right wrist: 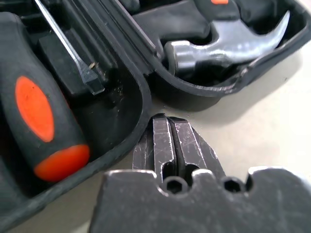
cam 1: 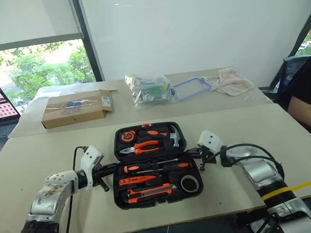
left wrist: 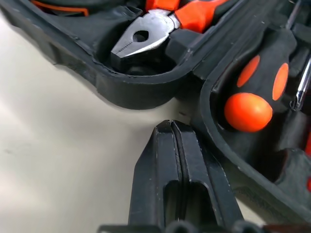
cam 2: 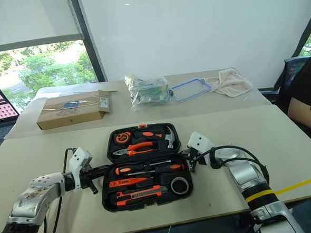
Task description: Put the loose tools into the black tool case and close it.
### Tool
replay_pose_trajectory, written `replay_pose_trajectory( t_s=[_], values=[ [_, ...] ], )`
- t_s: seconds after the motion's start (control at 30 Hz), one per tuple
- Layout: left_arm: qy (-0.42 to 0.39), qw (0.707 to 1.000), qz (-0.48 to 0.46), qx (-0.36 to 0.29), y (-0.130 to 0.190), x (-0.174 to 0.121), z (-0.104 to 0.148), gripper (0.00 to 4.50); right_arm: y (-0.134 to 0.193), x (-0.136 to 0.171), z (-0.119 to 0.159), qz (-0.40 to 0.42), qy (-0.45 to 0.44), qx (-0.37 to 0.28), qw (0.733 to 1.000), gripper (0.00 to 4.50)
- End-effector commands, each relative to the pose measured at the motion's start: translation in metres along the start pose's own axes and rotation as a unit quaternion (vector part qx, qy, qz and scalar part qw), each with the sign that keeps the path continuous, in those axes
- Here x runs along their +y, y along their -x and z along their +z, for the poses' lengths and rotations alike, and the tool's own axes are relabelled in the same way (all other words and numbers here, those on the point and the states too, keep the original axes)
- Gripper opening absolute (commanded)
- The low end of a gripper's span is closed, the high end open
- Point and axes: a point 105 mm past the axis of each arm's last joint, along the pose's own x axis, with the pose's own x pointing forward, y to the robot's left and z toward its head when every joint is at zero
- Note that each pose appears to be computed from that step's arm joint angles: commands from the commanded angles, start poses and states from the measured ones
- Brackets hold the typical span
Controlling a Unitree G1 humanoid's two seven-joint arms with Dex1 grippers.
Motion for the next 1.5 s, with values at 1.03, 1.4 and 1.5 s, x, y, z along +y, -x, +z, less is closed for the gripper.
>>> replay_pose_trajectory(
  t_s=[1.03,1.4,1.5],
  values=[
    [0.245,0.959,0.104,0.099,0.019,0.032,0.042,4.5,0.0,-0.061,0.045,-0.079,-0.314,0.124,0.938,4.45],
    [0.248,0.955,0.123,0.108,0.022,0.036,0.037,4.5,-0.025,-0.054,0.05,-0.051,-0.317,0.129,0.938,4.45],
    [0.25,0.953,0.126,0.112,0.023,0.036,0.034,4.5,-0.028,-0.055,0.047,-0.055,-0.315,0.138,0.937,3.73]
  ],
)
